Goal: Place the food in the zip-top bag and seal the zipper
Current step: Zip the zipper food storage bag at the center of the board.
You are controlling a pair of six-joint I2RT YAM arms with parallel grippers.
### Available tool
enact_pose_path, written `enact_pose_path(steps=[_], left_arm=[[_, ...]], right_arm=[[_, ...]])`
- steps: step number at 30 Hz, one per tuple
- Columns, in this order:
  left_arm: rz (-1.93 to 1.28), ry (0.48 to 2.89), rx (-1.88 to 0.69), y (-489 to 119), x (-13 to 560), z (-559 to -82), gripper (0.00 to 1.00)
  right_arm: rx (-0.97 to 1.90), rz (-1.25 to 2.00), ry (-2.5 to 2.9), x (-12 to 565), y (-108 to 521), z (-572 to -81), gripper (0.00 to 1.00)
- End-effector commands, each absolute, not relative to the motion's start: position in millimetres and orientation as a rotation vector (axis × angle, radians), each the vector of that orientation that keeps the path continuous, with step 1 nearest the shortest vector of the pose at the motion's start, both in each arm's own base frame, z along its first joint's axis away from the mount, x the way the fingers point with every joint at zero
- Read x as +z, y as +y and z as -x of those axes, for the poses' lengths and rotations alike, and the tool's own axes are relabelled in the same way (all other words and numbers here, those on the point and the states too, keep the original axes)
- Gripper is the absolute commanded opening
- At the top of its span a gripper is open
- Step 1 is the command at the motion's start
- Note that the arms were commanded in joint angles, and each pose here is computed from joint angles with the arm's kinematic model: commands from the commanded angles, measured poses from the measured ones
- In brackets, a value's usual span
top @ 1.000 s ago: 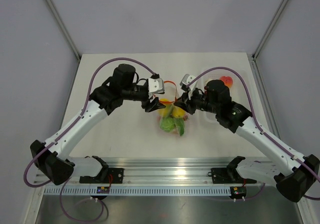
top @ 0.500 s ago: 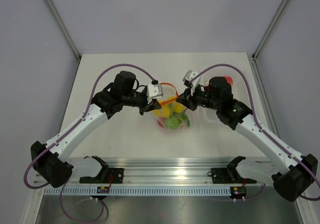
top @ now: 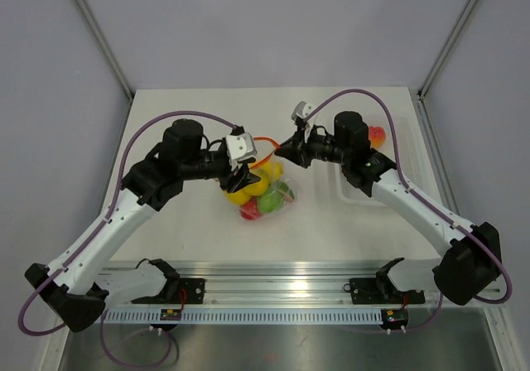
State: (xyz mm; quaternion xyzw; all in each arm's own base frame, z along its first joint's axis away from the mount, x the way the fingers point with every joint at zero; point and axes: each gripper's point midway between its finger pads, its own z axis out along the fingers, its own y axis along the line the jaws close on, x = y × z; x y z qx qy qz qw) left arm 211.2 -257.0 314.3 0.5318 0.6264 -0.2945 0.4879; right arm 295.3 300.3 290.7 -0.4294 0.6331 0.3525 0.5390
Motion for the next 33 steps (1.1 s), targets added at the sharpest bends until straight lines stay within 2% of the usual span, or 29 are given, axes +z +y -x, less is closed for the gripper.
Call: enact_pose_path(steps=[1, 11, 20, 27, 29, 30, 31, 33], left_arm=[[-1.292, 1.628, -0.726, -257, 296, -213, 0.54], [-1.211, 1.581, -0.642, -262, 325, -239, 0.57], [-1.257, 1.599, -0.604, -283, 313, -259, 0.57], [-1.313, 1.667, -0.618, -299, 292, -268, 0.52], [-1.318, 1.667, -0.648, -303, 291, -266, 0.37], [-1.324, 1.671, -0.659, -305, 289, -266, 0.15], [-1.332, 1.671, -0.678, -307, 289, -264, 0.02], [-1.335, 1.695, -0.692, -308, 287, -263, 0.0]], right_arm=[[0.82, 0.998, 1.439, 293, 302, -309, 0.0], [0.786, 1.097, 1.431, 288, 299, -301, 0.0], [0.774, 1.141, 1.451, 284, 293, -292, 0.0], [0.775, 1.154, 1.445, 290, 291, -287, 0.0], [0.785, 1.154, 1.449, 292, 291, -285, 0.0], [0.786, 1.147, 1.438, 297, 290, -283, 0.01], [0.789, 1.146, 1.432, 300, 289, -280, 0.02], [0.776, 1.11, 1.419, 312, 284, -278, 0.07]])
